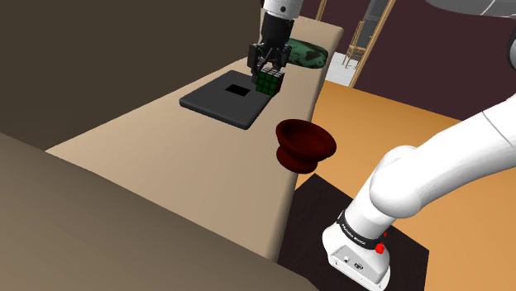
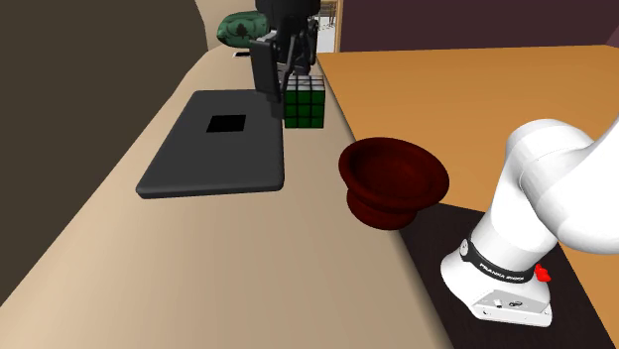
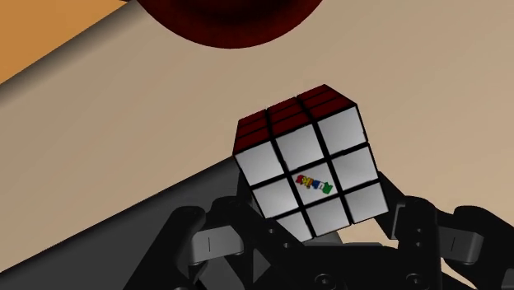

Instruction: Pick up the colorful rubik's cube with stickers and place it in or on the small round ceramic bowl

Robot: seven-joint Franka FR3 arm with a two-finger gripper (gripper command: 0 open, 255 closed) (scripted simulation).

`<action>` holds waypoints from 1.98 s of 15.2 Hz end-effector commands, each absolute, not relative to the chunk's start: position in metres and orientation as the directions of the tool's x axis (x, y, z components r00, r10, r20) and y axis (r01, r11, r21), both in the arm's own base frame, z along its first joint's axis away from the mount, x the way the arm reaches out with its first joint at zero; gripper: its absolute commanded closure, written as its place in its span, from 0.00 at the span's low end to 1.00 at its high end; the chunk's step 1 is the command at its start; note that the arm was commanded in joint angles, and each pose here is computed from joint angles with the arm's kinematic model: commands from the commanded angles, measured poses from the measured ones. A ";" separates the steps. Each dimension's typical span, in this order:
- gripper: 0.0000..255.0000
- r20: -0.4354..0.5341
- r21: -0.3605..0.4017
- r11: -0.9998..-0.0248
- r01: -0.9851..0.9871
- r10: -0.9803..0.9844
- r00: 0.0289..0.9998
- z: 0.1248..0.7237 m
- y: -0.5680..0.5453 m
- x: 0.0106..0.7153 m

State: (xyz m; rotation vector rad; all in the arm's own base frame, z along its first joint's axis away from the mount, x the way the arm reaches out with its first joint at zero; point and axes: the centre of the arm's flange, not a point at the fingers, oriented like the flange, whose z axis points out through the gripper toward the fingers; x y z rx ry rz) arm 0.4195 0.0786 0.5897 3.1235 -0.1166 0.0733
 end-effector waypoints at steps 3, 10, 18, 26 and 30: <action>1.00 0.047 0.013 -0.997 -0.075 -0.074 0.996 0.611 0.079 0.419; 1.00 0.047 0.013 -0.997 -0.075 -0.074 0.996 0.626 0.065 0.368; 1.00 0.047 0.013 -0.997 -0.075 -0.074 0.996 0.628 0.039 0.270; 1.00 0.047 0.013 -0.997 -0.075 -0.074 0.996 0.585 0.039 0.270; 1.00 0.047 0.013 -0.997 -0.075 -0.074 0.996 0.564 0.039 0.270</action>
